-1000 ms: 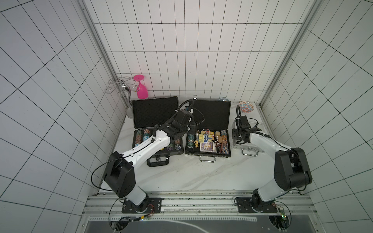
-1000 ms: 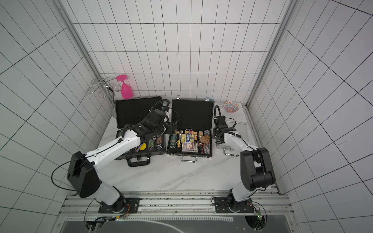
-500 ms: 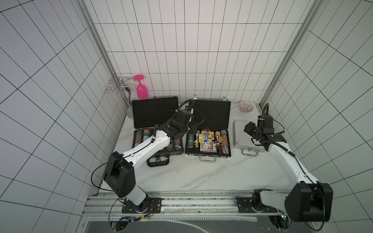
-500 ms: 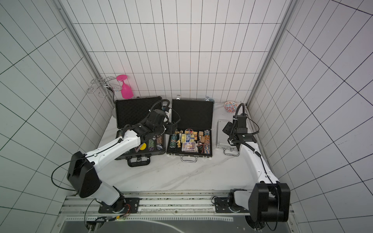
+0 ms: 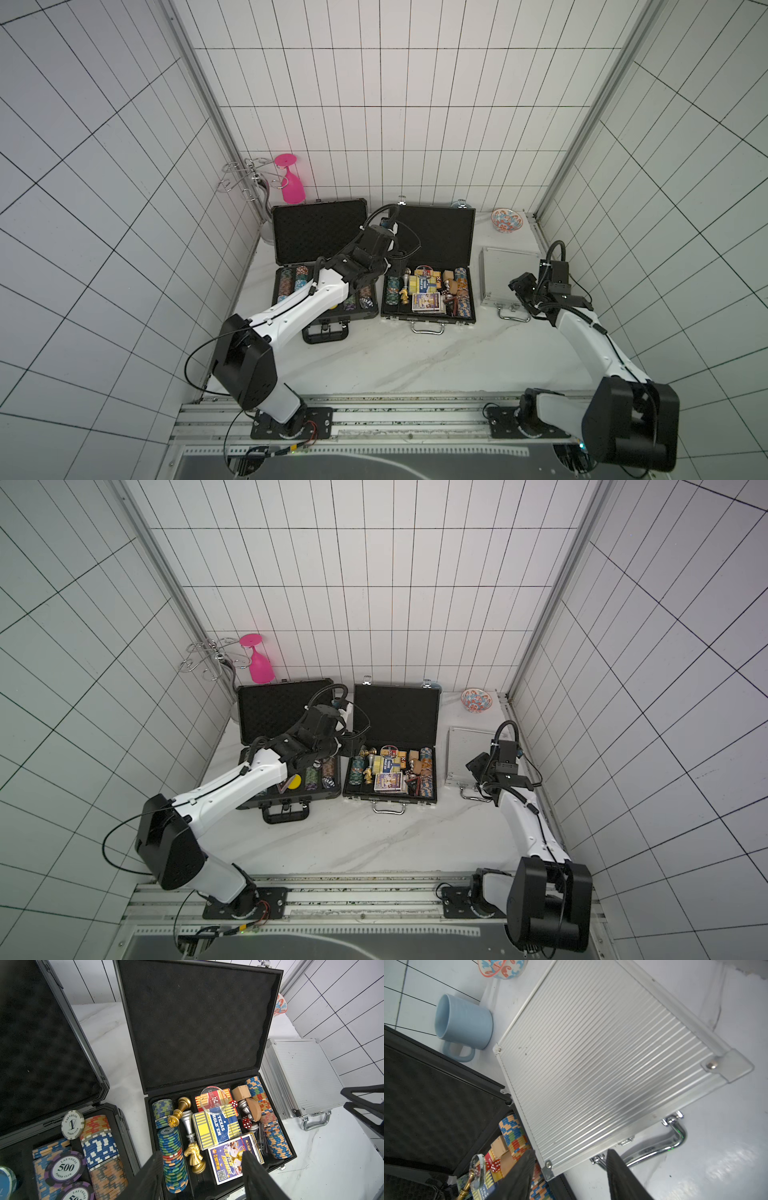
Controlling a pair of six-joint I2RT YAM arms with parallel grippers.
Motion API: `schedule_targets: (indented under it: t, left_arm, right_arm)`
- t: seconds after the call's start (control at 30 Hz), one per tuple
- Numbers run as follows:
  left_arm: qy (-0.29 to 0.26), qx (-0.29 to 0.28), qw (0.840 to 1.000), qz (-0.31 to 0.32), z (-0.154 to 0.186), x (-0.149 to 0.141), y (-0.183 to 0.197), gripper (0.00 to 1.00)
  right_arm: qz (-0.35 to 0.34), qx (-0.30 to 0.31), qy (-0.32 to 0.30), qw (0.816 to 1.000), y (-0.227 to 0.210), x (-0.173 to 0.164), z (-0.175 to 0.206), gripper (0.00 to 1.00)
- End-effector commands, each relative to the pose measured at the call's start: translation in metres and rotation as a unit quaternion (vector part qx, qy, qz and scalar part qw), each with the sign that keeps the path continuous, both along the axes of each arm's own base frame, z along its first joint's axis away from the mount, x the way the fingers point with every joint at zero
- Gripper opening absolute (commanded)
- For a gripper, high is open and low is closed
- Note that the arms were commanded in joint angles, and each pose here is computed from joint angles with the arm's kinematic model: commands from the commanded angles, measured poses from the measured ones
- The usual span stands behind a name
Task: Close the poker set cases
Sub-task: Move the poker set case to the center of the board.
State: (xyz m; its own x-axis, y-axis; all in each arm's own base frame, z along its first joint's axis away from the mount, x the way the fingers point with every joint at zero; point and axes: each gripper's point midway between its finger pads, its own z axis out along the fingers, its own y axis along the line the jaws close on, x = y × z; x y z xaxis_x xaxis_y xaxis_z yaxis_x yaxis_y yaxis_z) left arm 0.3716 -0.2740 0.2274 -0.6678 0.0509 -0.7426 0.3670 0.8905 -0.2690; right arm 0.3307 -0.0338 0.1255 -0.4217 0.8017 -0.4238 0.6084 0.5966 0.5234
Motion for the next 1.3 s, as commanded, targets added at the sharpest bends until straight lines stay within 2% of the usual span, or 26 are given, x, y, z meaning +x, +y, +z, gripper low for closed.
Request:
schedule_targets:
  t: [0.0,0.5,0.87,1.27]
  left_arm:
    - [-0.012,-0.013,1.000,0.003,0.014,0.002,0.001,0.61]
    - [-0.016,-0.008,1.000,0.021,0.014,0.012,0.009,0.61]
    - [-0.015,-0.010,0.999,0.030,0.014,0.015,0.014,0.61]
    - [-0.015,-0.011,0.999,0.032,0.012,0.013,0.016,0.61]
  right_arm:
    - [-0.020,0.015,0.026,0.999,-0.003,-0.017,-0.022,0.56]
    - [-0.022,0.001,0.039,0.999,-0.010,-0.014,-0.043,0.54]
    - [-0.035,0.005,0.057,0.998,-0.015,-0.026,-0.059,0.53]
    - [-0.048,-0.010,0.053,0.997,-0.029,-0.021,-0.060,0.51]
